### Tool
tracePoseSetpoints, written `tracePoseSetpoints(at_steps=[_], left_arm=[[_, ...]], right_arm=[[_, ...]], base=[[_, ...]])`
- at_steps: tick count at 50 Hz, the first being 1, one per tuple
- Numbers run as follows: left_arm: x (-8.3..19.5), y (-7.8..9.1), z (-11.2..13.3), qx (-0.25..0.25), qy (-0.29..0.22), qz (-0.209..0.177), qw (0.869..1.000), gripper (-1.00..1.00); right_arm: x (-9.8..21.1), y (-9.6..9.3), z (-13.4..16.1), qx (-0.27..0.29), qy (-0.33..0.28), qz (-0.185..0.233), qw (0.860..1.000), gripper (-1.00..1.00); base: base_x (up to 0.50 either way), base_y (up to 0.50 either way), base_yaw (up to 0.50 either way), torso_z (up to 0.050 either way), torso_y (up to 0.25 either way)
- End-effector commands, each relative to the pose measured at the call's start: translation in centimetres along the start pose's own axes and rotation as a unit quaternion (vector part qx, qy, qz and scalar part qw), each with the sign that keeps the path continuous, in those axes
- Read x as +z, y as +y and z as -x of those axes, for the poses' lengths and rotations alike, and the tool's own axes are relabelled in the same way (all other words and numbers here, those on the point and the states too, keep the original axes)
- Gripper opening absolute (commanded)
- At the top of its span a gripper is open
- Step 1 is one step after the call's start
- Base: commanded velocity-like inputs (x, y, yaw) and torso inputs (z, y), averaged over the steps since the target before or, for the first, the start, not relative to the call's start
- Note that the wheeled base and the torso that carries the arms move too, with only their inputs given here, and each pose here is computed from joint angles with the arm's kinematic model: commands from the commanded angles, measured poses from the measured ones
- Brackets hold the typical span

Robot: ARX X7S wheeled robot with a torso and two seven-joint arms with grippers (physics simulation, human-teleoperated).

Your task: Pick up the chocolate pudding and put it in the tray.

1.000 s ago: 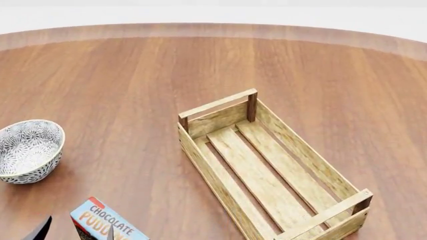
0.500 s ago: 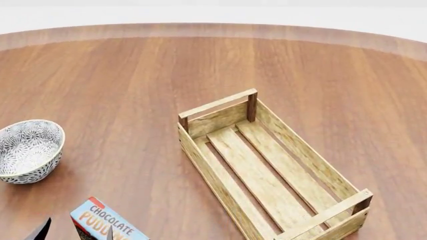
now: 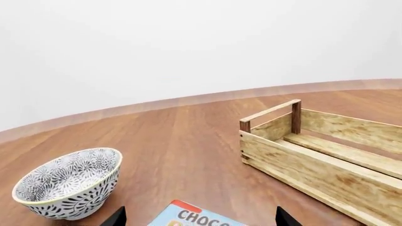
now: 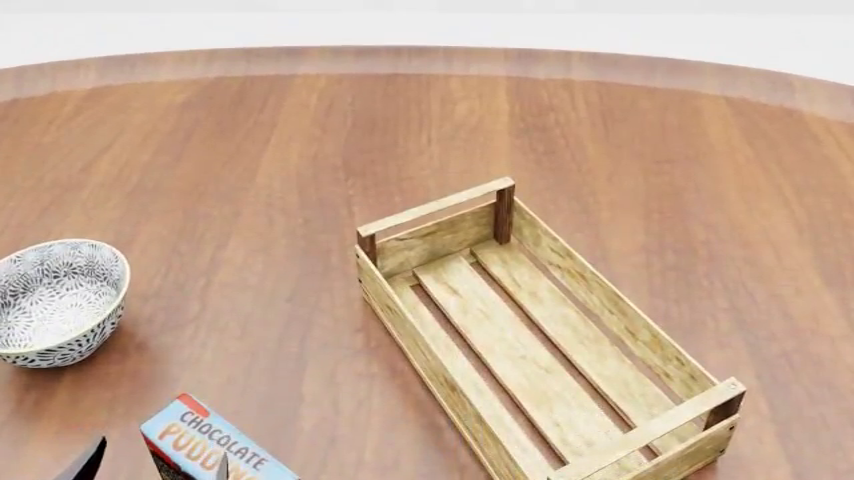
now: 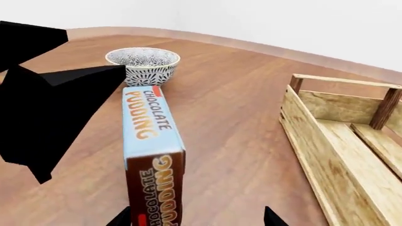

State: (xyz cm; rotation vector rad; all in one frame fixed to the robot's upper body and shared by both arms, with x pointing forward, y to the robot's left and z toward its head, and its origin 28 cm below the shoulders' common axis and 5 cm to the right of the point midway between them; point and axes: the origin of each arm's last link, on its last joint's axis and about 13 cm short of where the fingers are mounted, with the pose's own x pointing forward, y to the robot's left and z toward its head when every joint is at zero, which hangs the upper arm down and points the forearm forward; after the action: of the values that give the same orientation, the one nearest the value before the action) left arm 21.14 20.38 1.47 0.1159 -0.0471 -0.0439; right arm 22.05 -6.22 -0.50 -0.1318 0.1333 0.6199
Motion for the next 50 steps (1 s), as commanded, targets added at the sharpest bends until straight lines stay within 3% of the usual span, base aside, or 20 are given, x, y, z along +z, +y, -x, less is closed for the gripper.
tracePoseSetpoints(at_steps=[1,50], left_arm=[[-0.2,-0.1,-0.1,-0.003,0.002,0.002,1.000,1.00],[1.1,1.1,-0.9,0.026,-0.012,0.009,1.000,1.00]], right_arm=[[0.0,0.2,-0.6,0.010,0.010,0.010,1.000,1.00],[0.1,1.2,-2.6,0.038,0.014,0.019,0.999,1.00]], base=[[0.00,0.00,0.00,0.000,0.000],[0.00,0.00,0.00,0.000,0.000]])
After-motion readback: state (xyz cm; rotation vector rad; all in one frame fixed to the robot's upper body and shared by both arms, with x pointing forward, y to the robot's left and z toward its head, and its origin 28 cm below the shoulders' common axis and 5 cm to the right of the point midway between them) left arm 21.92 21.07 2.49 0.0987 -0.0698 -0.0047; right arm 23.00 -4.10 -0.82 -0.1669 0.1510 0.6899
